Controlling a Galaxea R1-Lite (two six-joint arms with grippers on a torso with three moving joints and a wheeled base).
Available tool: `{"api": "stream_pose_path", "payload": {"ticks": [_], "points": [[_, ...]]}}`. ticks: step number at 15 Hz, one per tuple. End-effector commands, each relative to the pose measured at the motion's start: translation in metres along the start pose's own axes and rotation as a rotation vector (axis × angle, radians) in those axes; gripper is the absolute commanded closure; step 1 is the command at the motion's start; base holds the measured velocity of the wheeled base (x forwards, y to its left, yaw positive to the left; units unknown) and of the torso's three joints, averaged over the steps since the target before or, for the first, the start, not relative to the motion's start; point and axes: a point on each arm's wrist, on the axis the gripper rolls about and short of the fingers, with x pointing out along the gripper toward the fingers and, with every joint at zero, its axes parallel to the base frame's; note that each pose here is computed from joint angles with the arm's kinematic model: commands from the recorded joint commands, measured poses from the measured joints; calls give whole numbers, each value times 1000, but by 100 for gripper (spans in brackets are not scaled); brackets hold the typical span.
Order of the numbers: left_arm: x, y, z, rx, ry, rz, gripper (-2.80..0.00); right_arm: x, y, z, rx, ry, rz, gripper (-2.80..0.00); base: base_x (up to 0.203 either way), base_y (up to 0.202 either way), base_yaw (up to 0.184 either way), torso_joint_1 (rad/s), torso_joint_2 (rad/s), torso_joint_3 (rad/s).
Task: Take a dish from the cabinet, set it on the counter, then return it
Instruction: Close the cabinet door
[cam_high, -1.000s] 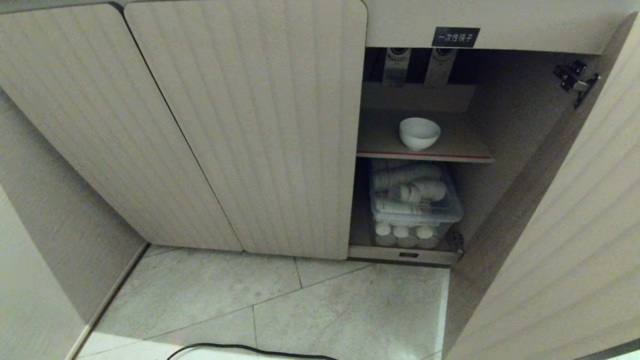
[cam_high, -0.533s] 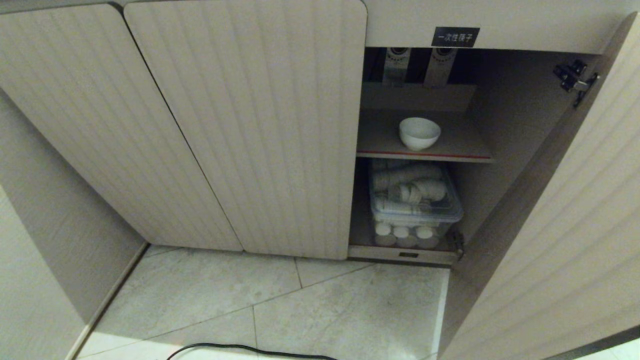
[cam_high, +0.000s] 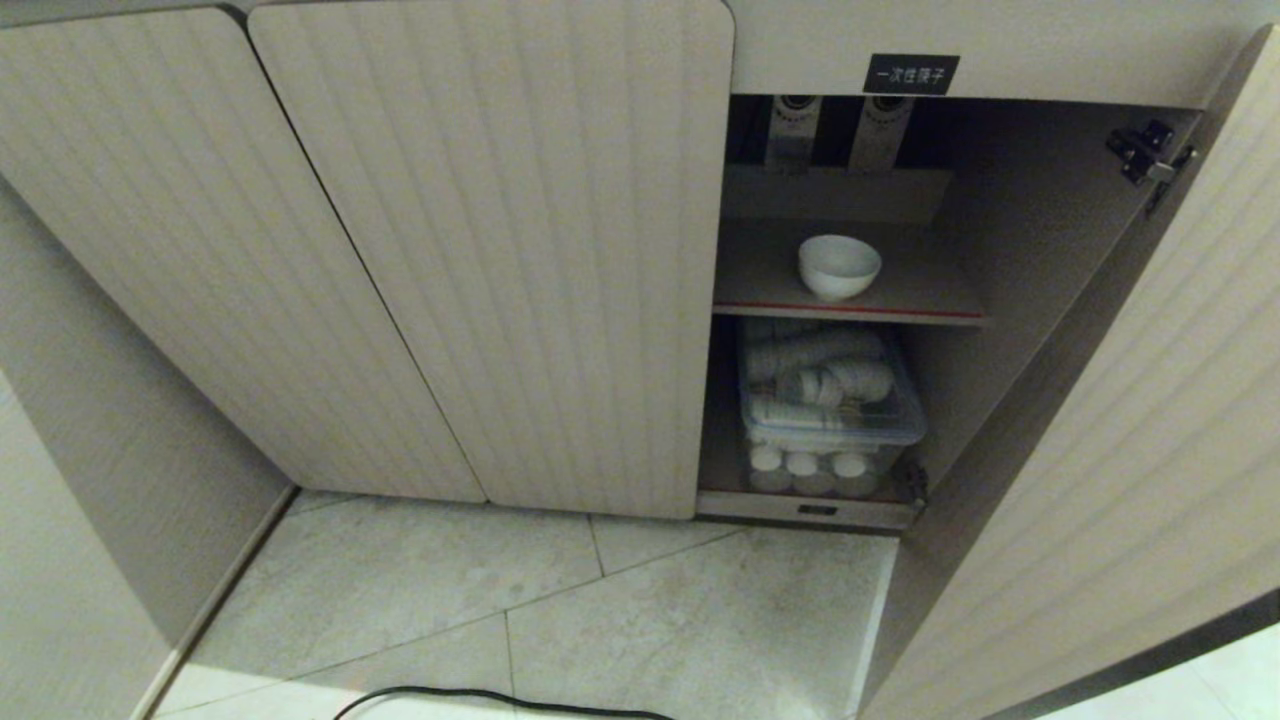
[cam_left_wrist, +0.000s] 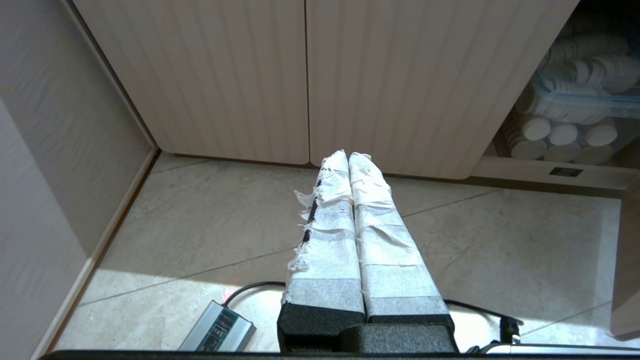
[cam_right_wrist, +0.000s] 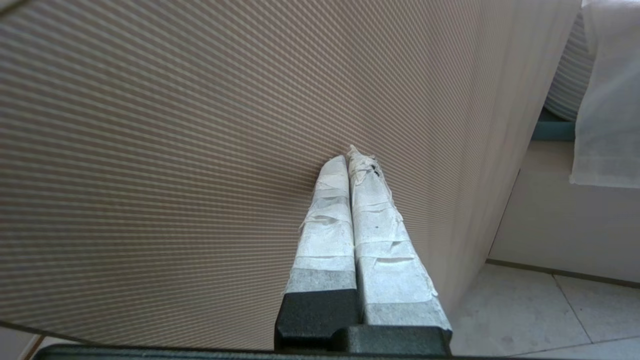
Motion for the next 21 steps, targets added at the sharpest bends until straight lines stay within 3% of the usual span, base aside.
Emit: {"api": "stream_pose_path", "payload": {"ticks": [1, 17, 21], "points": [[0, 0, 0, -1, -2, 0, 0, 8, 2, 1, -3, 19, -5, 0, 0, 0, 0, 0, 0, 0], [0, 0, 0, -1, -1, 1, 0, 49, 11, 9, -29, 81, -19, 0, 0, 0, 0, 0, 0, 0], [0, 0, 0, -1, -3, 0, 0, 75, 16, 13, -13, 14, -9, 0, 0, 0, 0, 0, 0, 0]]}}
